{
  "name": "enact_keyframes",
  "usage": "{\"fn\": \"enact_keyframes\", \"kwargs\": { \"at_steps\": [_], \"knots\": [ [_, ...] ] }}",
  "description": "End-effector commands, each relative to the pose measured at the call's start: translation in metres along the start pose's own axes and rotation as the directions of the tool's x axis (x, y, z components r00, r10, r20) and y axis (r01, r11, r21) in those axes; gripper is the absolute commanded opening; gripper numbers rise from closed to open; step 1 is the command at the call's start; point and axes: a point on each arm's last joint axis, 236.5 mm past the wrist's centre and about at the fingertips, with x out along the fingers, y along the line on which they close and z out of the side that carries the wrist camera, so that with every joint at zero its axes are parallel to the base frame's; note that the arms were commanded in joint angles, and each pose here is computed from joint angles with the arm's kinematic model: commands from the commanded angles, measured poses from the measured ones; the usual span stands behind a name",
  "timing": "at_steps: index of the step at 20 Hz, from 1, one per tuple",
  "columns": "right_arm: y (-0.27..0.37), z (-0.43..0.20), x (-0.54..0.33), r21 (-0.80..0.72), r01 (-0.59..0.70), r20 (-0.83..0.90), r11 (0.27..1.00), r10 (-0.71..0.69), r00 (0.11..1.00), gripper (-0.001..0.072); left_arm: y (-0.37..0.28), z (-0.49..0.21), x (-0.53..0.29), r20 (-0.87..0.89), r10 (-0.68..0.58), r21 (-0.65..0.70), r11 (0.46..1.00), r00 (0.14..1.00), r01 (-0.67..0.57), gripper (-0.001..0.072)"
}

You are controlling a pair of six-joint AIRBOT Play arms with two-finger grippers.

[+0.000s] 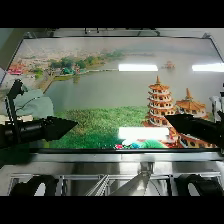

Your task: Fold the shirts.

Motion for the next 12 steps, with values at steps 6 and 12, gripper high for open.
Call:
{"fn": "enact_keyframes", "kwargs": {
  "at_steps": [6,12],
  "knots": [
    [0.0,0.0,0.0,0.001,-0.001,-0.002,1.0,0.001,1.0,0.0021,0.025,0.021,-0.01,0.036,0.144,0.076,0.986,0.989,-0.146,0.0296],
    [0.0,0.0,0.0,0.0,-0.001,-0.002,1.0,0.001,1.0,0.0021,0.166,0.133,-0.105,0.064,0.783,0.254,0.587,0.619,-0.769,0.072]
  ]
}}
